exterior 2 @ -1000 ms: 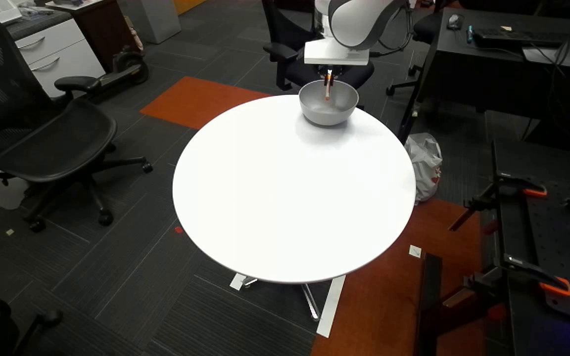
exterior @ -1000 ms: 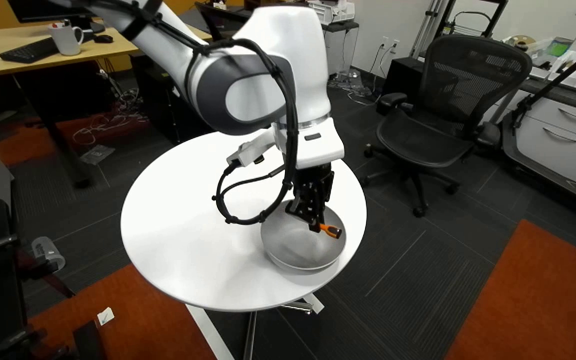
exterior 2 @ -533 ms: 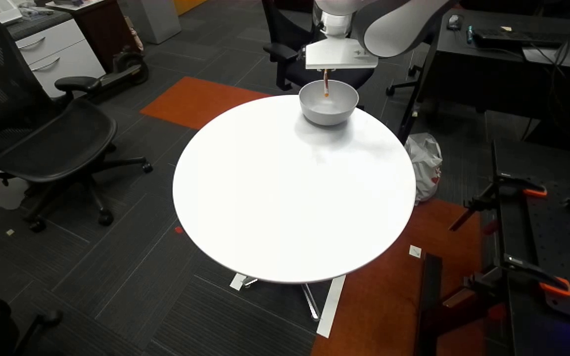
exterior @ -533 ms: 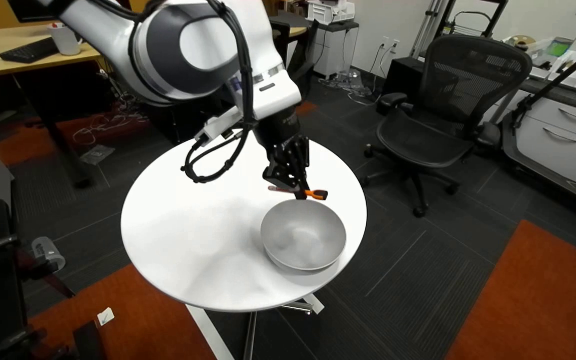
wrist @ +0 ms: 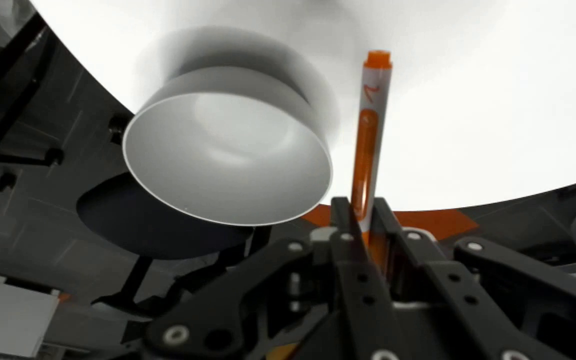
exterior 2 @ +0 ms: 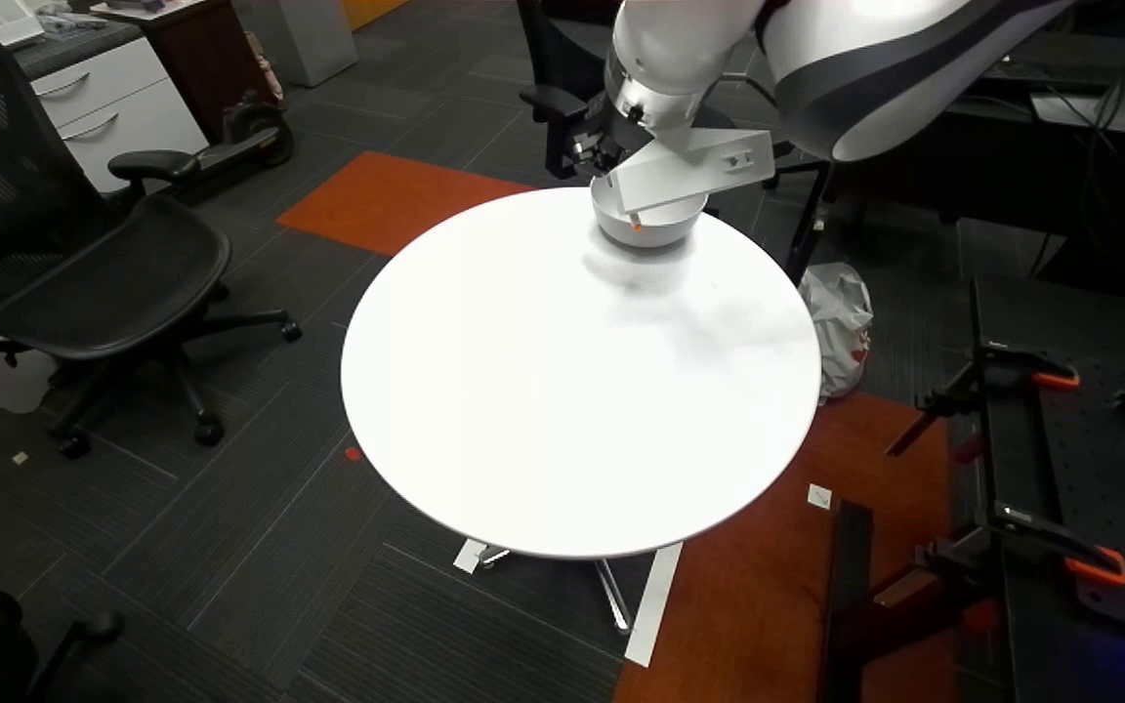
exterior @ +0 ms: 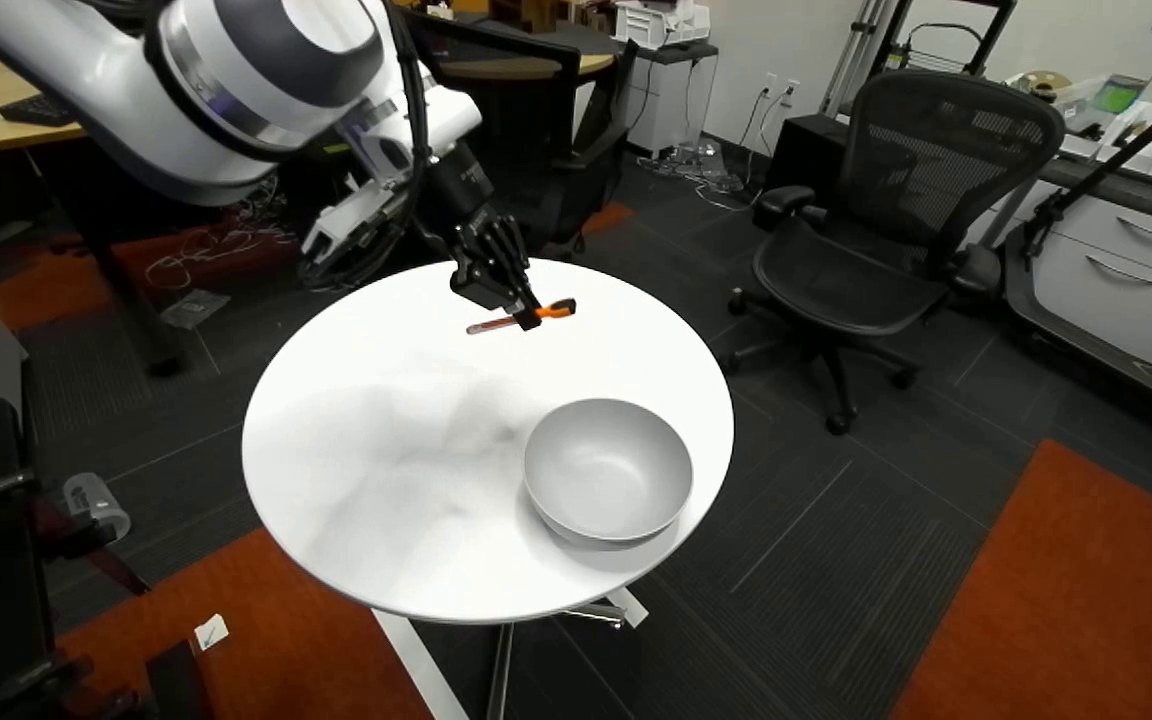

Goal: Put the pen in the bowl, take it out and put it on the table then place it back in the bowl

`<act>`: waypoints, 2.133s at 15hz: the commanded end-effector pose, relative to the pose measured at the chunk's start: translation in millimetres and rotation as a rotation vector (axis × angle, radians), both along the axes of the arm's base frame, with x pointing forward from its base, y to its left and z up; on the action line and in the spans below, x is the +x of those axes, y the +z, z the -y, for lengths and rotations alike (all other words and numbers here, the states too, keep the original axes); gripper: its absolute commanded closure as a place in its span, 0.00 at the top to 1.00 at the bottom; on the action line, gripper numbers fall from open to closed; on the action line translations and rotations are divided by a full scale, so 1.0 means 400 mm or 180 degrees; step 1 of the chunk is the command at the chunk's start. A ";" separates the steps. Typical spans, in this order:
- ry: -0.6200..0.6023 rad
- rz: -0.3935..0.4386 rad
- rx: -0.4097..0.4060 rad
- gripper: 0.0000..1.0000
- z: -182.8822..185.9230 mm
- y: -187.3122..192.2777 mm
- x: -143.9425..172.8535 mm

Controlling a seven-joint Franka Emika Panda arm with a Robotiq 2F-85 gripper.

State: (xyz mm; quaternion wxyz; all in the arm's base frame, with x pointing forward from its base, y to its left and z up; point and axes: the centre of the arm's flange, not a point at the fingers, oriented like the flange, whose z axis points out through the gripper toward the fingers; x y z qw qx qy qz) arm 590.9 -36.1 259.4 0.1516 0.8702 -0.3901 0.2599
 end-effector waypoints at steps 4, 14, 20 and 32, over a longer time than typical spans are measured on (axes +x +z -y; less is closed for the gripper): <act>0.0623 -0.0062 0.0183 0.03 -0.047 0.013 -0.074; 0.1177 -0.0732 0.0560 0.03 -0.079 -0.058 -0.076; 0.1200 -0.1123 0.0699 0.03 -0.075 -0.101 -0.040; 0.1085 -0.1352 0.0597 0.67 -0.071 -0.182 0.018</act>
